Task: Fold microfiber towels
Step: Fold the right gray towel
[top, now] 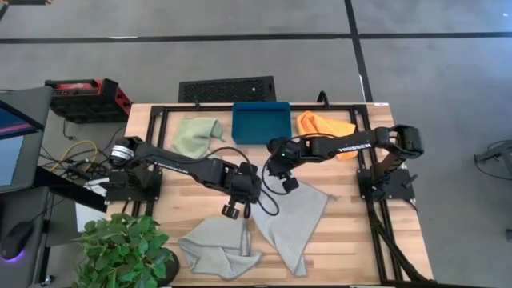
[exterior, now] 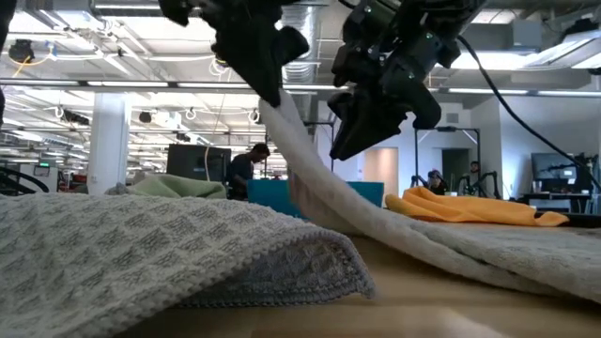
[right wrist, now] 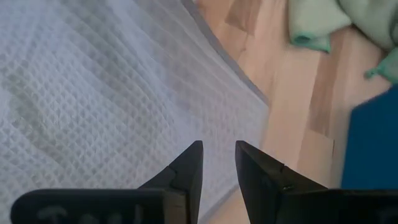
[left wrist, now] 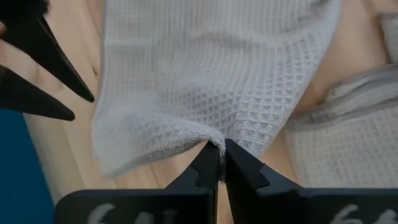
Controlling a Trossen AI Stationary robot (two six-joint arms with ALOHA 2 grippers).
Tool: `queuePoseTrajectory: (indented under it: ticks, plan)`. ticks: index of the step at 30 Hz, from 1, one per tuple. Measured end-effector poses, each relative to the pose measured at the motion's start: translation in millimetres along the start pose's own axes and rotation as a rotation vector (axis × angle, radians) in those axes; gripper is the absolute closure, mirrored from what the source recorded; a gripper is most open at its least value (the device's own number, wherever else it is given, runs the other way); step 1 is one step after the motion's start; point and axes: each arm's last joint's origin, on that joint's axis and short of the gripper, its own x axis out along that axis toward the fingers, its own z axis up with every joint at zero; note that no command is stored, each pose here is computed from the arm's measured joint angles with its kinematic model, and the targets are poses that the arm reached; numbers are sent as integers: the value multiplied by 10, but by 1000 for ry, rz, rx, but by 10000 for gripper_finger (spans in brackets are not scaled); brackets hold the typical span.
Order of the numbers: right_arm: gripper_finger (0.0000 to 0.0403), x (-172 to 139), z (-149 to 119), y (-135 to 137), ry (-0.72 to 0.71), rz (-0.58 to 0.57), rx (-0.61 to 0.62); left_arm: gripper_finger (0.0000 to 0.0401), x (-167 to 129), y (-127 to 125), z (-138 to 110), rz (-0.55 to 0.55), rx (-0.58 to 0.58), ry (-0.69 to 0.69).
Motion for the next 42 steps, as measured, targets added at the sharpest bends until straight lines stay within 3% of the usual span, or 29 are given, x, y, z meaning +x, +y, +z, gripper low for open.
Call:
queuePoseTrajectory:
  ticks: [7, 13, 22, 35, 42]
  plan:
    - [286, -1, -161, -60, 67, 6, 217, 399, -40, -36, -32, -11, 8, 30]
    - [286, 13, -311, 63, 197, 65, 331, 399, -41, -41, -139, -25, -129, 136]
    - [286, 20, -299, 269, 279, 132, 299, 399, 139, -31, -429, -5, -393, 309]
    - [286, -21, -291, 399, 340, 163, 313, 396, 365, -81, -675, 69, -538, 384]
    - [286, -26, -304, 417, 379, 125, 301, 395, 449, -50, -753, 100, -647, 380]
